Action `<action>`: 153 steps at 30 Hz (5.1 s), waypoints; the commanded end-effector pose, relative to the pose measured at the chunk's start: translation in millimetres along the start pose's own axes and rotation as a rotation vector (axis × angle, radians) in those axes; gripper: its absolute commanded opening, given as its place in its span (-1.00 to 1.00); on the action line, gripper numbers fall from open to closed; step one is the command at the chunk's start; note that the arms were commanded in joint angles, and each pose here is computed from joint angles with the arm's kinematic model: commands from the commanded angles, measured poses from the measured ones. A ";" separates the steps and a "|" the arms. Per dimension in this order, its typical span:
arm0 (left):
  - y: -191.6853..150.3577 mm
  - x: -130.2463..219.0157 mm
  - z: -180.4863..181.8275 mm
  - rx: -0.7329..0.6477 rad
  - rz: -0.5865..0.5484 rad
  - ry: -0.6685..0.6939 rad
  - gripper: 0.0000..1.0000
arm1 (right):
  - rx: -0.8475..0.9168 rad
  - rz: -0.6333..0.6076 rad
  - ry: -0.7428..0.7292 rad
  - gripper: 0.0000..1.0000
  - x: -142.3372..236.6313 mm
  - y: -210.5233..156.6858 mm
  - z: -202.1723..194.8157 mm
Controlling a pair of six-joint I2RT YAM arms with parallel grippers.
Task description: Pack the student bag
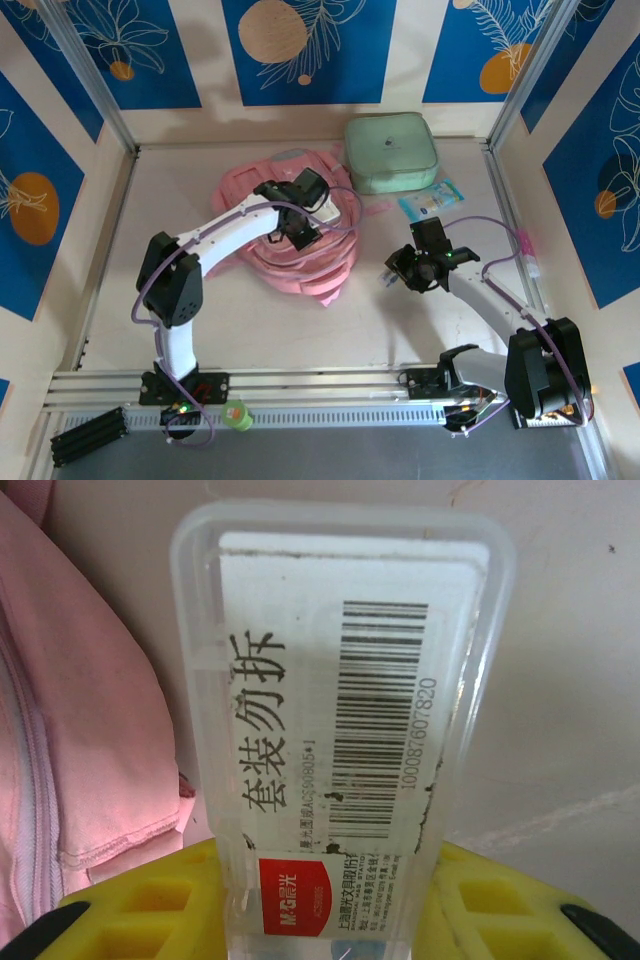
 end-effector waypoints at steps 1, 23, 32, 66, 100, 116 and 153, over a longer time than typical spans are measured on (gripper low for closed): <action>15.4 31.6 18.6 0.067 -0.069 0.071 -1.00 | -0.008 0.019 0.031 -0.24 2.8 -6.0 4.2; 85.0 156.9 11.4 0.250 -0.629 -0.038 -1.00 | 0.255 0.083 0.609 -0.23 53.4 -34.0 174.8; 83.7 140.5 11.7 0.276 -0.598 -0.042 -1.00 | 0.213 0.172 0.627 -0.26 40.8 -41.9 192.5; 75.9 149.5 27.7 0.358 -0.663 0.055 -1.00 | 0.153 0.327 0.667 0.23 2.7 -62.8 236.4; -8.7 75.9 35.0 0.766 -0.525 -0.056 0.63 | 0.234 -0.157 0.322 0.47 48.6 0.0 119.8; -81.9 22.4 45.4 1.246 -0.443 -0.205 0.17 | 0.371 -0.133 0.302 0.81 36.7 -27.0 150.8; -93.1 63.0 94.6 1.714 -0.885 -0.200 -1.00 | 0.863 -0.019 0.295 0.28 22.4 -172.6 224.5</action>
Point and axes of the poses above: each hand's point on the last joint's axis, 136 mm out from that joint toward the fingers, its own x axis back along the fingers, its own z axis along the line the jaws close on, y = z × x, the point moved 1 cm from there along x, back along the fingers, and after that the axes turned 5 degrees about -x, right-handed, at the moved point
